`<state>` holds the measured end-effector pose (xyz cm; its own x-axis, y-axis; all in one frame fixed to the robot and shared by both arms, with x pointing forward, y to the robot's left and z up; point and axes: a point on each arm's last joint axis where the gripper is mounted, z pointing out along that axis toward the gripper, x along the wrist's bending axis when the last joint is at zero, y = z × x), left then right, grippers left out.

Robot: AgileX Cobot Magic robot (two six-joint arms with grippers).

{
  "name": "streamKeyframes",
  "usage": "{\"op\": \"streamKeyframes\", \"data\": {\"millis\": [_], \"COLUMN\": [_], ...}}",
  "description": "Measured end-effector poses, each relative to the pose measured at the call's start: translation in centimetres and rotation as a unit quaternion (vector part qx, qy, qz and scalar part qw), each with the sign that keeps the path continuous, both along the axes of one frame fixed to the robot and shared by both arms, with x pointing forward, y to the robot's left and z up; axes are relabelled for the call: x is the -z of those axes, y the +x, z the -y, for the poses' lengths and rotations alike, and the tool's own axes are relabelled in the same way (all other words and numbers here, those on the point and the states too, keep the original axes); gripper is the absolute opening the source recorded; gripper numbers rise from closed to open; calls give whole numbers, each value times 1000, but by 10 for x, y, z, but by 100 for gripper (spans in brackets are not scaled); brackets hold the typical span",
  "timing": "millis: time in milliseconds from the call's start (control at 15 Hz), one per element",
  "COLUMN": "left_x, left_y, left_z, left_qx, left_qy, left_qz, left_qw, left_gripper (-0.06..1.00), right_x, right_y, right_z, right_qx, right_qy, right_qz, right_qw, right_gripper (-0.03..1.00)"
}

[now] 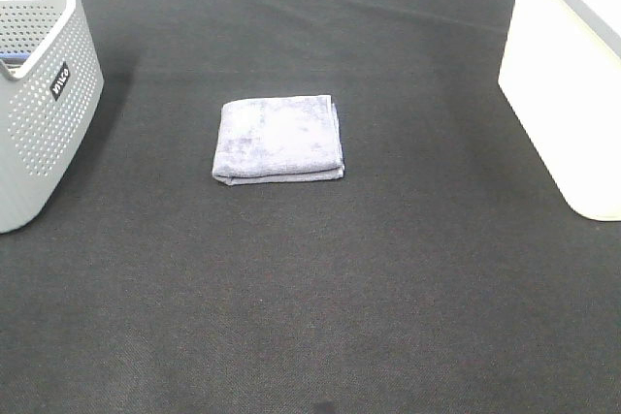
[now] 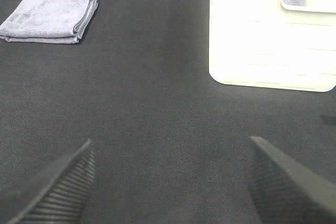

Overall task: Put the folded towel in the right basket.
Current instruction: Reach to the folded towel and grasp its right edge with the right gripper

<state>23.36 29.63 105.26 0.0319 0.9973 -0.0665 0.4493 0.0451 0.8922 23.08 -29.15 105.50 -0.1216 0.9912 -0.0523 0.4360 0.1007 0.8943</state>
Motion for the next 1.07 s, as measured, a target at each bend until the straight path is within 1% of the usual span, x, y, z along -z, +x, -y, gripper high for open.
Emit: {"op": "streamKeyframes", "data": {"millis": [1067], "left_x": [0], "left_y": [0], "left_z": [0], "left_qx": [0], "left_qy": [0], "left_qz": [0], "left_qw": [1000], "left_gripper": [97], "right_x": [0], "right_y": [0], "right_z": [0], "right_qx": [0], "right_qy": [0], "right_qz": [0], "right_qw": [1000], "right_gripper": [74]}}
